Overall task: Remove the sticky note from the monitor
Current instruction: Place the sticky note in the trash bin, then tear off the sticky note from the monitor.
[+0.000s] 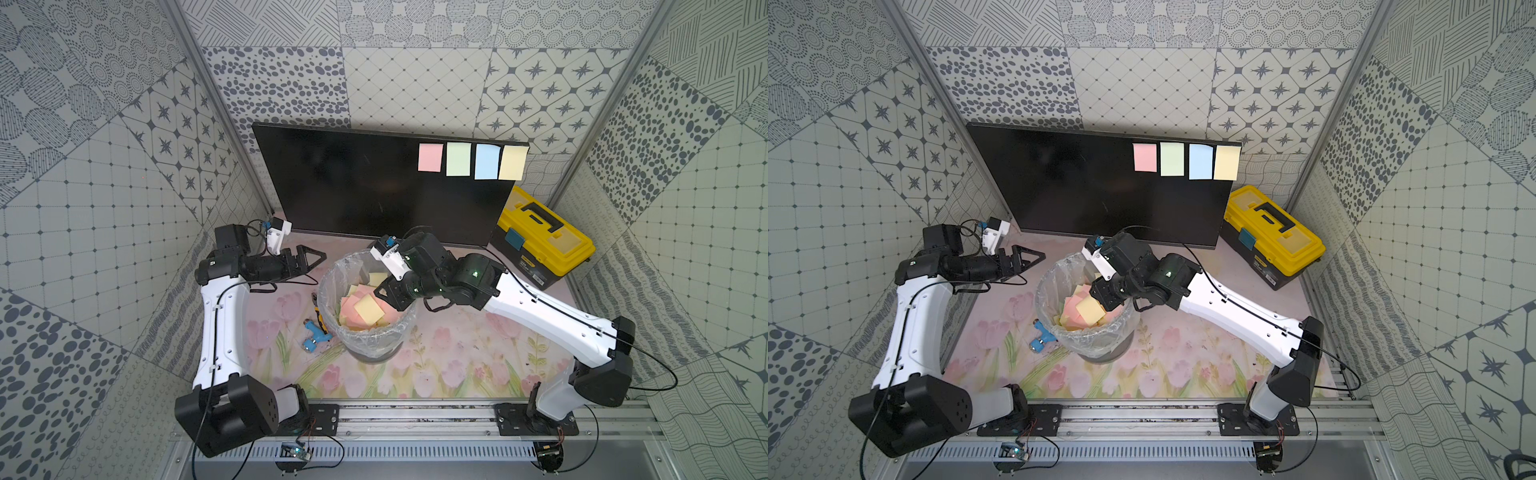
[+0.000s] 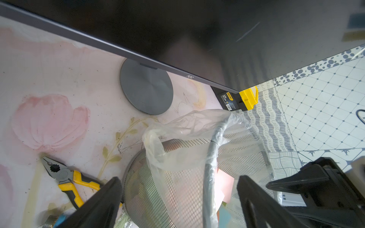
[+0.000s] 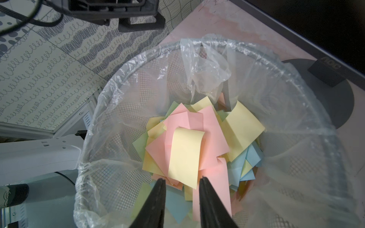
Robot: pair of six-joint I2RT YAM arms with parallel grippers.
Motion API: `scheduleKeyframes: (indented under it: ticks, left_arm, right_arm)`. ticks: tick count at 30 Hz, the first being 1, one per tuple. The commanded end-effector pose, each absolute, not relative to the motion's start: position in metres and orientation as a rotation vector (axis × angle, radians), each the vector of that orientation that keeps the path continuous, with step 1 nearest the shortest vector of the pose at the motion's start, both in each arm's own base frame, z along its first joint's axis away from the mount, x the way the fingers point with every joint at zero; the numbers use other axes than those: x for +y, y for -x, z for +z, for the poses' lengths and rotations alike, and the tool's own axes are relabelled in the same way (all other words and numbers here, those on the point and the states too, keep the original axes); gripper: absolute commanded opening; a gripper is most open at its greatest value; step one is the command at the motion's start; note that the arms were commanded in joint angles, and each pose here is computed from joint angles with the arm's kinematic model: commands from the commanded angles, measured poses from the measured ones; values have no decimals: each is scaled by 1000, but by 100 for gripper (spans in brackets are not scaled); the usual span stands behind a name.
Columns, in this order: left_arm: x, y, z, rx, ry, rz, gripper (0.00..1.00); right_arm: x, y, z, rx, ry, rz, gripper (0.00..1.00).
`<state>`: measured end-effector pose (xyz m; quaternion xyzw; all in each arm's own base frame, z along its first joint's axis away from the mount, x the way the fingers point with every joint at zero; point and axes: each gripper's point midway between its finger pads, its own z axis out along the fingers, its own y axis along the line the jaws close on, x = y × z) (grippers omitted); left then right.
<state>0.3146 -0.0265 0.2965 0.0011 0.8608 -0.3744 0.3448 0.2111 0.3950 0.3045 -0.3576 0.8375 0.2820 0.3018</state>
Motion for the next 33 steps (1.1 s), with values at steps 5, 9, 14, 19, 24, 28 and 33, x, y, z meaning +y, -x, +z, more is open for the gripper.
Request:
scheduleKeyframes:
  ticks: [5, 9, 14, 19, 24, 28, 33]
  left_arm:
    - [-33, -314, 358, 2119, -163, -878, 96]
    - [-51, -308, 381, 2066, -248, -935, 96]
    - [-75, -299, 392, 2023, -347, -1038, 95]
    - [-98, -294, 393, 2023, -464, -1066, 95]
    - [-118, -294, 389, 2041, -531, -1099, 94]
    - [-131, -295, 385, 2054, -571, -1111, 94]
    - [-134, -300, 384, 2060, -563, -1126, 94]
  right_arm:
    - [372, -232, 381, 2054, 744, 857, 44]
    - [325, -256, 408, 2001, 509, 935, 46]
    - [246, -282, 418, 1961, 208, 917, 47]
    - [179, -300, 427, 1920, -48, 923, 48]
    - [146, -322, 447, 1876, -181, 971, 48]
    - [123, -338, 465, 1826, -257, 985, 48]
    - [106, -350, 483, 1772, -279, 1007, 48]
